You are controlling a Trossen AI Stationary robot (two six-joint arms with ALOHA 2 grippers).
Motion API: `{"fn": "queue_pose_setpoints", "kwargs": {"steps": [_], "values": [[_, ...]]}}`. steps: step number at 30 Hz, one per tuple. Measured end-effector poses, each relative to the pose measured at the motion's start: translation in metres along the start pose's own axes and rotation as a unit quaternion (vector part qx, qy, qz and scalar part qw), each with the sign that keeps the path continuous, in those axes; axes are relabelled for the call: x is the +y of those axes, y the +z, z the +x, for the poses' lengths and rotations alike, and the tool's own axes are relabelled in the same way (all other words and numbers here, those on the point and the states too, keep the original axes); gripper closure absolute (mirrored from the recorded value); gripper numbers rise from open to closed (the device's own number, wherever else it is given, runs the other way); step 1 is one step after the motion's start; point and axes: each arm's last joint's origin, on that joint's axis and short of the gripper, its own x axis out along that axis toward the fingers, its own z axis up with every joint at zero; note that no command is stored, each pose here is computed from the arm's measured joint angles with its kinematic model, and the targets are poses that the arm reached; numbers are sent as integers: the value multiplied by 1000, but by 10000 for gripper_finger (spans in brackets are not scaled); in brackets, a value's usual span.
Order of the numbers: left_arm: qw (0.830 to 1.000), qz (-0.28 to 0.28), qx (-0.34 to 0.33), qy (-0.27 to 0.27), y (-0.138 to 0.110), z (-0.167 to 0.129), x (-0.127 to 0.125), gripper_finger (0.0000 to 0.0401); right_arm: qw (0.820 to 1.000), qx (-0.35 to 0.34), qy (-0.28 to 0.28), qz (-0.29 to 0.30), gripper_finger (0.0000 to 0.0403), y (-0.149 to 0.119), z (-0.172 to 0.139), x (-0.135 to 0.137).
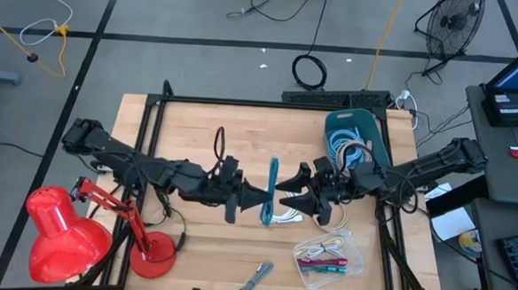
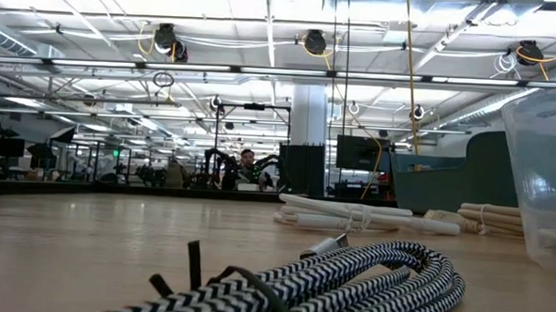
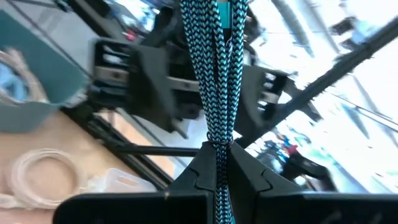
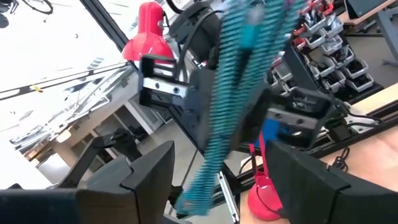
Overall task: Pick & Place USB Port
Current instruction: Put the blue charger cable into the transparent bin
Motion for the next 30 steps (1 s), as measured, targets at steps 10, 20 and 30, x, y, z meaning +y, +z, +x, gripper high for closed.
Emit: {"fn": "queue_pose_setpoints", "kwargs": {"steps": [10,20,30], "values": [[1000,-5,10,-12,-2,0,-2,387,1000,-10,-4,-4,161,3,1,-3],[1000,-5,22,-3,-6,7,7,387,999,-41,16,-5,192,5,7,-4],[1000,-4,17,-10,1,10,11,385,999,-43,17,-1,204,0,13,-7]]}}
